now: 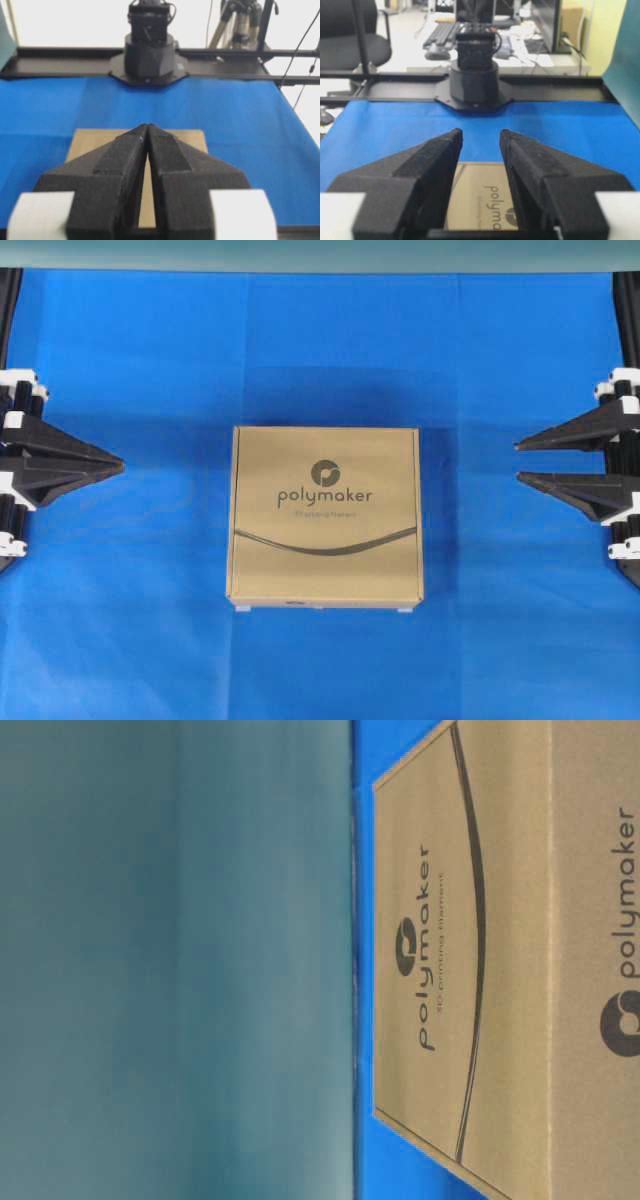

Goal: Lift up the cardboard box by clamping it between your arms.
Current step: 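Move both grippers inward toward the left and right sides of the polymaker box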

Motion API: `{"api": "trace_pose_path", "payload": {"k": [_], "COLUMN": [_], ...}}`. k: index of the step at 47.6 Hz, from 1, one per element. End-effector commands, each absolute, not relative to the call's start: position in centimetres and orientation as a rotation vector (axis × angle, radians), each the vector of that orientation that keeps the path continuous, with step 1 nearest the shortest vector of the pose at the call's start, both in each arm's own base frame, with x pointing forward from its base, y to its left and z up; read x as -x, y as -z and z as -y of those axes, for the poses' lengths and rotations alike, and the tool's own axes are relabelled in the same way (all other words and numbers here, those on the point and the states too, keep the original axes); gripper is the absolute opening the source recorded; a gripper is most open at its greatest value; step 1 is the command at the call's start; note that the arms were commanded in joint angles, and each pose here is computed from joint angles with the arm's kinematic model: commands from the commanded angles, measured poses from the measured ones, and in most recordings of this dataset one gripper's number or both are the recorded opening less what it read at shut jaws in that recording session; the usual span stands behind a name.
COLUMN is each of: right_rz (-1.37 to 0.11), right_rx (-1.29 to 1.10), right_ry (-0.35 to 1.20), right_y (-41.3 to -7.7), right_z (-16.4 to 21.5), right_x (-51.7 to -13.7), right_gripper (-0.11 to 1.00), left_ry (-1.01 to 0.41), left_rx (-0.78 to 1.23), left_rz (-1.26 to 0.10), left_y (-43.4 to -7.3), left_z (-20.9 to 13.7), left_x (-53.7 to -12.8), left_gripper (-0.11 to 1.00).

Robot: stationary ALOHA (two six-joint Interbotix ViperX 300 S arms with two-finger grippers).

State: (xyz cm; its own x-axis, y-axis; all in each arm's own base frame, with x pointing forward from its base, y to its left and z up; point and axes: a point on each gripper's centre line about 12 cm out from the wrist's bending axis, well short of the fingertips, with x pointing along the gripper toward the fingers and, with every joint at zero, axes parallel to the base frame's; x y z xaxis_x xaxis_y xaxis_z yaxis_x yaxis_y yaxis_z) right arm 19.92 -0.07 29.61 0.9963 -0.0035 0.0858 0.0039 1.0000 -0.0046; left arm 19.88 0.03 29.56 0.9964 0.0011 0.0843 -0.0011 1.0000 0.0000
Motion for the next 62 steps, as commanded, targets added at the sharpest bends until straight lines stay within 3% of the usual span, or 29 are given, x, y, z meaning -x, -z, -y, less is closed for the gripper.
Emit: {"api": "trace_pose_path", "payload": {"k": [1, 4, 9, 22, 42, 45, 50, 57, 62], "right_rz": [0.062, -0.019, -0.235, -0.656, -1.012, -1.038, -1.057, -1.093, -1.113], "right_rx": [-0.022, -0.064, -0.089, -0.097, -0.030, -0.021, -0.018, -0.029, -0.023], "right_ry": [0.022, 0.031, 0.040, 0.041, 0.032, 0.029, 0.028, 0.033, 0.035], "right_y": [-29.4, -28.6, -27.2, -23.4, -19.7, -19.6, -19.2, -18.2, -17.4], "right_z": [0.4, 0.5, 0.7, 0.6, 0.8, 0.9, 0.9, 1.0, 1.0], "right_x": [-20.3, -20.6, -21.2, -21.9, -22.9, -23.0, -23.0, -22.8, -22.6], "right_gripper": [0.14, 0.08, -0.01, 0.00, 0.05, 0.10, 0.27, 0.71, 0.94], "left_ry": [-0.008, -0.016, -0.019, -0.020, -0.004, -0.005, -0.007, -0.018, -0.024], "left_rx": [0.026, 0.032, 0.015, 0.004, -0.006, -0.006, -0.001, 0.022, 0.035], "left_rz": [-0.008, -0.080, -0.169, -0.405, -0.606, -0.640, -0.660, -0.702, -0.737], "left_y": [-29.2, -29.0, -29.2, -26.7, -24.0, -23.6, -23.3, -22.3, -21.5], "left_z": [-0.2, -0.3, -0.4, -0.4, 0.0, -0.1, -0.1, -0.2, -0.2], "left_x": [-20.8, -21.4, -22.2, -22.5, -23.6, -23.7, -23.9, -24.2, -24.6], "left_gripper": [0.05, 0.08, 0.01, 0.01, 0.01, 0.03, 0.27, 0.72, 0.88]}}
